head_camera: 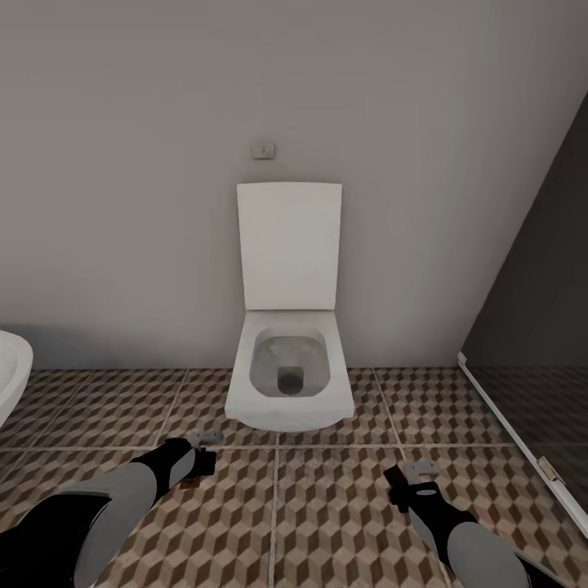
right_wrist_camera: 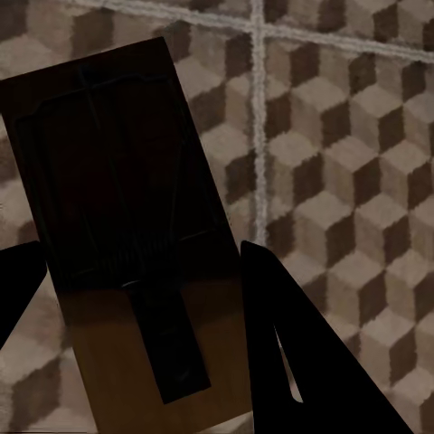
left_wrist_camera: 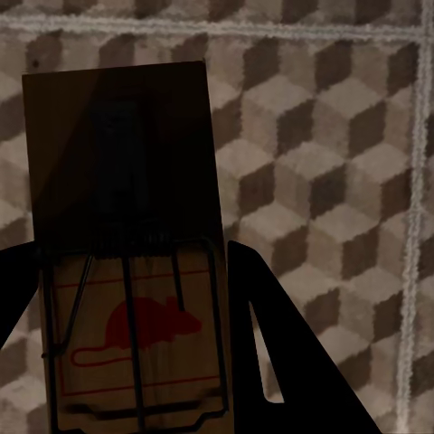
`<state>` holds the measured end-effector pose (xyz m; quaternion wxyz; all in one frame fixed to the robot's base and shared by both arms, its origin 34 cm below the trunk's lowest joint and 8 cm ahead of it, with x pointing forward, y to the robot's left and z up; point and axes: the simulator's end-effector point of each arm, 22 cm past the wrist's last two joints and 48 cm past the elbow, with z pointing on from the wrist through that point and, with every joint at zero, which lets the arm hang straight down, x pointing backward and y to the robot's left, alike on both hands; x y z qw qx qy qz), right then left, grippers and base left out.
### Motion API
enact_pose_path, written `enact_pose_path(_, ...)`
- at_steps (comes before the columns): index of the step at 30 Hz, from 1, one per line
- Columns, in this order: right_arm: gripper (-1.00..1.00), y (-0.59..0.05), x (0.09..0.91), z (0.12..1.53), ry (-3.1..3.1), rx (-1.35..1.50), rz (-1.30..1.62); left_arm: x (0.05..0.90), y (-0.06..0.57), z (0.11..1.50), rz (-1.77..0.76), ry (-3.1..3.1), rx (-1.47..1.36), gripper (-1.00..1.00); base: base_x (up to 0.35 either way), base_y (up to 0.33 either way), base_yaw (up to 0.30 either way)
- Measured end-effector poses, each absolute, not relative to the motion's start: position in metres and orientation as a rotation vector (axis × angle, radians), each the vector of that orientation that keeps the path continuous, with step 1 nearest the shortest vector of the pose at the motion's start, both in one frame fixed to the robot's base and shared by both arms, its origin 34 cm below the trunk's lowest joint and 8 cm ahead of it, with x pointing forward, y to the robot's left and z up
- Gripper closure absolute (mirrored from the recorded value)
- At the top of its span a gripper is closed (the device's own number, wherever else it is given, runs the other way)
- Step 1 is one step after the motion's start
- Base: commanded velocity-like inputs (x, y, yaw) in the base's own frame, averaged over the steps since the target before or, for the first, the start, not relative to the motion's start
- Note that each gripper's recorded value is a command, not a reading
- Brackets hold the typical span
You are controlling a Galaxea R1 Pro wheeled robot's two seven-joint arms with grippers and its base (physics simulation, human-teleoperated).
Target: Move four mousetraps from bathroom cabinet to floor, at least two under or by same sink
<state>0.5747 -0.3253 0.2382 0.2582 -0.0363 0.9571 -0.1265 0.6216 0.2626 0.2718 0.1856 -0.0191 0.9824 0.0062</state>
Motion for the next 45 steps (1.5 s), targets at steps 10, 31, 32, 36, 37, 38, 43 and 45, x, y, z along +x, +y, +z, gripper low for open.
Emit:
enact_pose_path(10,1.0,-0.323,0.571,0.23,2.612,-0.101,-0.329,0.618,0.262,0.263,0.018,2.783,-0.054,1.0,0.0,0.0,0.0)
enact_pose_path(31,1.0,-0.324,0.562,0.215,2.643,-0.105,-0.331,0.609,0.262,0.245,0.019,2.817,-0.054,1.0,0.0,0.0,0.0)
enact_pose_path(32,1.0,-0.324,0.561,0.214,2.644,-0.105,-0.331,0.609,0.262,0.244,0.019,2.818,-0.054,1.0,0.0,0.0,0.0)
enact_pose_path(36,1.0,-0.324,0.56,0.211,2.651,-0.107,-0.331,0.607,0.262,0.241,0.019,2.825,-0.054,1.0,0.0,0.0,0.0)
enact_pose_path(37,1.0,-0.324,0.559,0.21,2.652,-0.107,-0.331,0.606,0.262,0.24,0.019,2.826,-0.054,1.0,0.0,0.0,0.0)
enact_pose_path(38,1.0,-0.324,0.559,0.209,2.654,-0.107,-0.331,0.606,0.262,0.239,0.019,2.828,-0.054,1.0,0.0,0.0,0.0)
enact_pose_path(43,1.0,-0.324,0.556,0.205,2.662,-0.109,-0.332,0.604,0.262,0.235,0.02,2.836,-0.054,1.0,0.0,0.0,0.0)
enact_pose_path(45,1.0,-0.324,0.555,0.204,2.665,-0.109,-0.332,0.603,0.262,0.233,0.02,2.839,-0.054,1.0,0.0,0.0,0.0)
